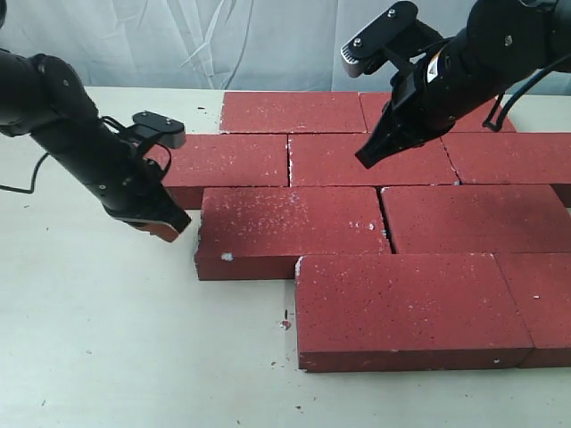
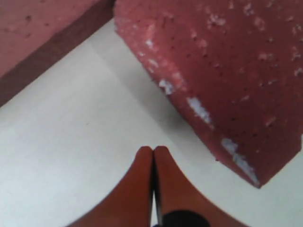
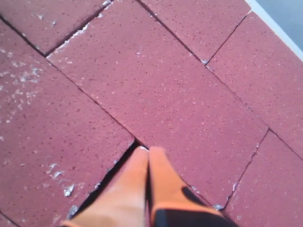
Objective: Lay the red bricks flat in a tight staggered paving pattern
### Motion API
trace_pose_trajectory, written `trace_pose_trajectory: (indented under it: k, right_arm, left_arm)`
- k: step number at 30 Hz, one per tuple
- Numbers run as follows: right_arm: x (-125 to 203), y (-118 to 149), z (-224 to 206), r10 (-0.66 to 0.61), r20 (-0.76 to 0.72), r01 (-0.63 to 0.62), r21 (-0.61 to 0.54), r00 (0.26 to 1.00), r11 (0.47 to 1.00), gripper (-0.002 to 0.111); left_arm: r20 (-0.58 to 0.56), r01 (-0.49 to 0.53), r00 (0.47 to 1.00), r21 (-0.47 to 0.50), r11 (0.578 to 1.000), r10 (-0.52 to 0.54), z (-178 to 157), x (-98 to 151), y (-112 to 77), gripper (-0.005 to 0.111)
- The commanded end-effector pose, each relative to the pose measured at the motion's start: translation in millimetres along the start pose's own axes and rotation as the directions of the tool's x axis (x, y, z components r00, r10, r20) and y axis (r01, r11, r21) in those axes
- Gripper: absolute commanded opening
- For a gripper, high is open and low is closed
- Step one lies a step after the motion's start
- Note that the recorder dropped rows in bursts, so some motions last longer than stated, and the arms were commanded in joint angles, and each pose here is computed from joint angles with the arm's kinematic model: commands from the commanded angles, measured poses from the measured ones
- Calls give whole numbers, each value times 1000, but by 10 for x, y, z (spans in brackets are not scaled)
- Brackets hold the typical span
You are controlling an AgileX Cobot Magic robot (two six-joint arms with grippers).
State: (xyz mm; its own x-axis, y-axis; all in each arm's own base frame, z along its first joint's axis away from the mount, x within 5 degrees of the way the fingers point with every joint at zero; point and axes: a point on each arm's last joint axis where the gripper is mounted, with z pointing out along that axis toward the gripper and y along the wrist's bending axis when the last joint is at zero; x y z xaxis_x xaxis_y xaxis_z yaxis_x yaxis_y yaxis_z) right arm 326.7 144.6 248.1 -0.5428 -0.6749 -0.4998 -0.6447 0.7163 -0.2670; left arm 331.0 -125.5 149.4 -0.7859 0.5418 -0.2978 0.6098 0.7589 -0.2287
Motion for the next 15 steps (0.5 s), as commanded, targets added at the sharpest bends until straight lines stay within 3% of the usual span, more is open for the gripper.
trace_pose_trajectory:
  k: [1,6,15]
  right_arm:
    - [15,-14,8,17,-2,-17,0,1000,1000,-1]
    - [8,-14,8,20,4,-20,-1,1000,1000,-1]
    - [7,-11,8,26,5,-26,-4,1000,1000,-1]
  left_arm:
    - [34,-53,998,1,999,53,64,-136,-183,0]
    - [42,-95,995,6,995,95,106,-191,-336,0]
    - [38,-129,991,-21,991,130,115,-197,-342,0]
